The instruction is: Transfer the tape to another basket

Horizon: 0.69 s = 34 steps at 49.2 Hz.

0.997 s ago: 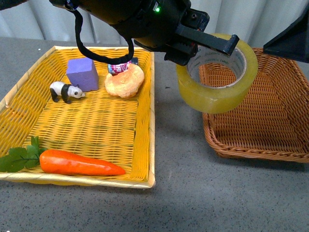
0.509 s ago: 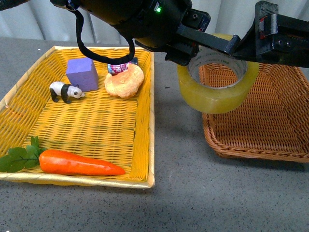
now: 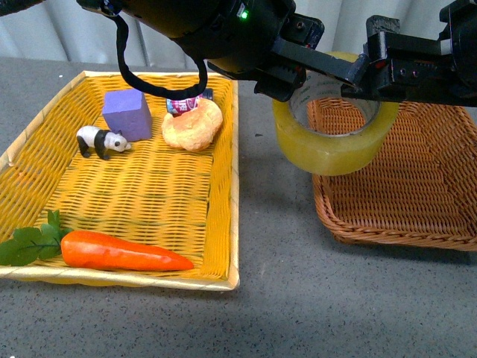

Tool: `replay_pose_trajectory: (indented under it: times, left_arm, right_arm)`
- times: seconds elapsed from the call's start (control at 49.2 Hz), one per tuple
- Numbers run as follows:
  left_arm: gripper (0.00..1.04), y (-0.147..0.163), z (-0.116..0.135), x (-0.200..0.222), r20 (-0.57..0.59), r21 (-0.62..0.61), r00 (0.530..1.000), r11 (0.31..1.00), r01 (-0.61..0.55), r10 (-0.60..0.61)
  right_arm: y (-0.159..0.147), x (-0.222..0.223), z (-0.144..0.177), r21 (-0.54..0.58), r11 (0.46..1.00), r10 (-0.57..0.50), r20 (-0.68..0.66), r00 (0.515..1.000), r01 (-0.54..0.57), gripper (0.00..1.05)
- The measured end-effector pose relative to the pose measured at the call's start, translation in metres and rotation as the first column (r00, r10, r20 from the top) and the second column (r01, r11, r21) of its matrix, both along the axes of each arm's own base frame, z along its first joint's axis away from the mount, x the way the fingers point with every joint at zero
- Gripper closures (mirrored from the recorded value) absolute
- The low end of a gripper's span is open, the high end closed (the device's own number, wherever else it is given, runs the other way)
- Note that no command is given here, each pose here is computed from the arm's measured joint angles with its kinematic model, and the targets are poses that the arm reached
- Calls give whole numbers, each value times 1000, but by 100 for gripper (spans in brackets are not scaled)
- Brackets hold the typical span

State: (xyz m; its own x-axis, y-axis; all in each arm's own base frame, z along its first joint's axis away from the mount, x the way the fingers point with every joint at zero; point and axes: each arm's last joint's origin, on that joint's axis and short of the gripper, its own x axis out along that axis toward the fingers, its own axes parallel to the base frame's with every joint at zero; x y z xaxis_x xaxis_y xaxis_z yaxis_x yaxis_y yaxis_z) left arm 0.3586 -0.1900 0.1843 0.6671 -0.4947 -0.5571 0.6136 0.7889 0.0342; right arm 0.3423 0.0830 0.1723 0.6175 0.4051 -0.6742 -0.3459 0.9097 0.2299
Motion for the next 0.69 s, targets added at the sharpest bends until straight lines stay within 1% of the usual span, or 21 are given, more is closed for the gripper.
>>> replay_pose_trajectory:
  times: [0.081,0.102,0.183,0.203,0.244,0.264,0.305,0.326,0.387,0.407,0.427,0.529,0.549,0.631,0.651,0.692]
  left_arm:
    - [91,0,0,0,0,0,1000,1000,0,0]
    - [91,0,0,0,0,0,1000,1000,0,0]
    - [91,0,0,0,1,2,1000,1000,-3,3]
    - [91,-1,0,0,9,7,1000,1000,-12,12]
    - [91,-3,1,0,66,29,995,996,-79,77]
    - [90,-4,1,-1,77,34,993,995,-94,92]
    - [83,-8,3,-2,107,43,985,989,-141,135]
    - [81,-8,4,-3,111,39,984,989,-142,137]
    - [70,-9,8,-7,117,26,983,988,-149,145]
    - [68,-9,8,-7,117,23,982,988,-150,147]
    - [61,-8,9,-9,114,11,982,988,-151,149]
    - [45,-3,15,-16,107,-41,980,986,-163,166]
    - [44,-3,16,-17,108,-42,980,986,-163,167]
    - [29,4,20,-24,114,-69,973,979,-192,199]
    - [24,6,21,-26,112,-79,972,977,-197,205]
    - [18,9,21,-28,110,-87,970,975,-207,215]
  right_arm:
    - [0,0,0,2,1000,-2,-6,1000,2,48]
    - [0,0,0,3,1000,-3,-7,1000,3,50]
    - [1,-1,-1,14,1000,-3,-16,1000,3,63]
    - [1,-1,-1,14,1000,-2,-18,1000,3,66]
    - [2,-1,-1,13,1000,-7,-17,1000,7,73]
    - [2,0,0,14,1000,-8,-15,1000,8,74]
    - [2,1,0,8,1000,-16,-8,1000,16,79]
    - [2,1,0,7,1000,-23,-9,1000,23,81]
    - [0,2,-2,32,999,-40,-29,999,41,88]
    - [-1,2,-3,37,998,-44,-32,999,45,89]
    - [-2,3,-3,39,998,-48,-32,998,49,89]
    - [-10,7,-9,18,997,-77,-29,997,78,89]
    - [-13,9,-11,12,996,-91,-31,995,92,89]
    - [-28,17,-22,-25,988,-154,-45,987,153,89]
    - [-31,18,-24,-30,986,-167,-47,985,165,89]
    - [-38,21,-28,-36,982,-188,-51,981,186,89]
